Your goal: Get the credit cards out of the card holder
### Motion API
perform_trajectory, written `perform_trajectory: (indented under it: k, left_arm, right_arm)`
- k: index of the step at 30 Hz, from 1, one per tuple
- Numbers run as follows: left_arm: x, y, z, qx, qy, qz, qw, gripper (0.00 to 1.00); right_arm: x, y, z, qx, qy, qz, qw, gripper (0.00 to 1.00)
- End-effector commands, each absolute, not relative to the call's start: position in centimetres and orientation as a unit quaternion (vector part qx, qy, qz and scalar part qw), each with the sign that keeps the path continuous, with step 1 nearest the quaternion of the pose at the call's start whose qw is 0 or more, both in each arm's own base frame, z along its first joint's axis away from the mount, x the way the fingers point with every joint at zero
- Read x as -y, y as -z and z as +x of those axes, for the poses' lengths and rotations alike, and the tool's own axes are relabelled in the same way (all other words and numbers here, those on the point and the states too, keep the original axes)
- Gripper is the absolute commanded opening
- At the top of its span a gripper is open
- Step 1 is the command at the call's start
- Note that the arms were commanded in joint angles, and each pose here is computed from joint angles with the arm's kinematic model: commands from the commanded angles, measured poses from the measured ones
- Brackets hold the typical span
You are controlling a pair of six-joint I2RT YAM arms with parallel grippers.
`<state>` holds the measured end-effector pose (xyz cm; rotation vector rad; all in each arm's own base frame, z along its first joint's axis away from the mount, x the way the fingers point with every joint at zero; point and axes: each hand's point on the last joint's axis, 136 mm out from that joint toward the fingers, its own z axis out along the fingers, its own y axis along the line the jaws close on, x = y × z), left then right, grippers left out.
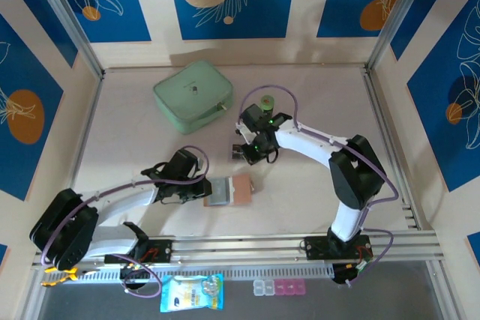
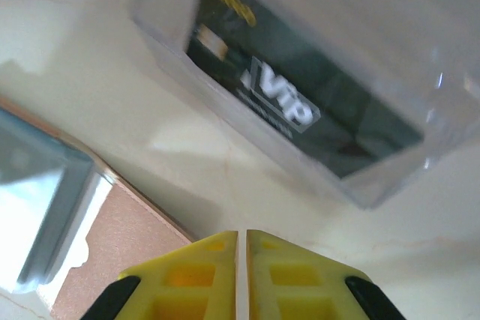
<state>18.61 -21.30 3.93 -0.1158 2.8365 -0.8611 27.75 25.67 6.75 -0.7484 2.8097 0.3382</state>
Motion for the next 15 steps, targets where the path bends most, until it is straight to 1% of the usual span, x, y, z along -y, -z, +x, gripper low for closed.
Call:
perform_trajectory:
  k: [1, 4, 8, 15]
  left_arm:
    - [21.3, -3.5, 18.4, -0.952, 0.294, -0.038, 0.082, 0.14]
    - [21.3, -3.4, 18.4, -0.952, 0.293, -0.038, 0.078, 0.14]
    - [21.1, -3.4, 18.3, -0.953, 0.289, -0.037, 0.078, 0.14]
    - [21.1, -3.9, 18.4, -0.953, 0.289, -0.039, 0.085, 0.14]
  right_arm:
    - [-26.8, -7.6, 28.7, -0.963, -0.176, -0.149, 0.142, 0.13]
    - [-26.6, -6.5, 28.9, -0.965, -0.181, -0.129, 0.142, 0.13]
    - [-25.9, -5.4, 29.9, -0.969, -0.156, -0.115, 0.151, 0.13]
    - [-25.5, -4.9, 31.4, -0.970, -0.141, -0.107, 0.166, 0.13]
